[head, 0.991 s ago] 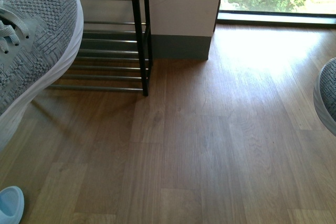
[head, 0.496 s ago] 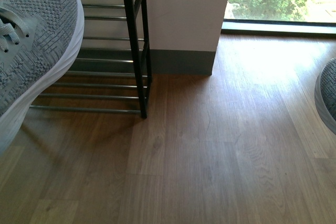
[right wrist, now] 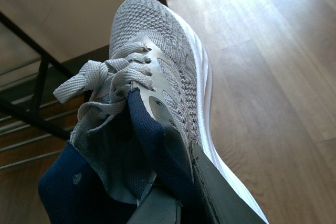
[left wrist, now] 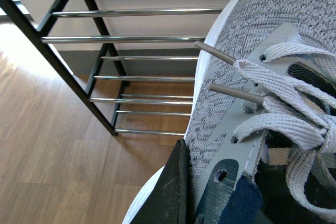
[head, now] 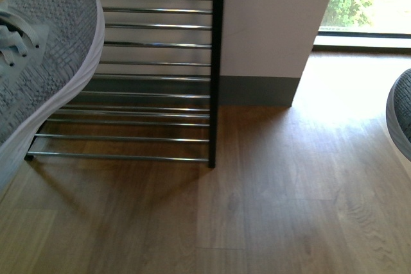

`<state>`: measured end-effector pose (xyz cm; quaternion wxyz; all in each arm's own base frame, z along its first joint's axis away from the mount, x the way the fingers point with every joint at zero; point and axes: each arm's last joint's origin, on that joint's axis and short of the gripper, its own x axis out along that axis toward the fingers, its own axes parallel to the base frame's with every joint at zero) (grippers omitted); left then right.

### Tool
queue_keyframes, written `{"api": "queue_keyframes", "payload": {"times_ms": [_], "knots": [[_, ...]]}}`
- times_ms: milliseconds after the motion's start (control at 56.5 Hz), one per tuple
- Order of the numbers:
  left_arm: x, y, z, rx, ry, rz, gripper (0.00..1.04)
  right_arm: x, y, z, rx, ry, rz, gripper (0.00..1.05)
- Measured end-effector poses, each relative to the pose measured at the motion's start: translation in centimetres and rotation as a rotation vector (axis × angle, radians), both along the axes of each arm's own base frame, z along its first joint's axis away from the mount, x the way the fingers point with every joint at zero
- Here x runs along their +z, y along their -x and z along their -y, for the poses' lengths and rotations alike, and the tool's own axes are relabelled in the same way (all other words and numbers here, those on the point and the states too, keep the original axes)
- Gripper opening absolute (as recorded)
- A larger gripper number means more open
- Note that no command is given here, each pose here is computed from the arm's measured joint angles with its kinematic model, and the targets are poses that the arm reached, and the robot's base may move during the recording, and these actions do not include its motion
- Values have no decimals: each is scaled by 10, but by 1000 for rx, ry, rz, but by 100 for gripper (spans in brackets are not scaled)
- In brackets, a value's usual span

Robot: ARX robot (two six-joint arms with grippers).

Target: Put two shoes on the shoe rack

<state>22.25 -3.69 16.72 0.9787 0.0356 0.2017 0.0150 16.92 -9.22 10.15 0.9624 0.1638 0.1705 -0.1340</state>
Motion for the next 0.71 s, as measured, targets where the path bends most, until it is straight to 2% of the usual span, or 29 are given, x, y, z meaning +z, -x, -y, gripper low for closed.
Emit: {"api": "queue_keyframes", "payload": {"times_ms": [708], "knots": [[0, 0, -1, 9, 1, 1, 2, 0, 0, -1, 3, -1, -1, 1]]}}
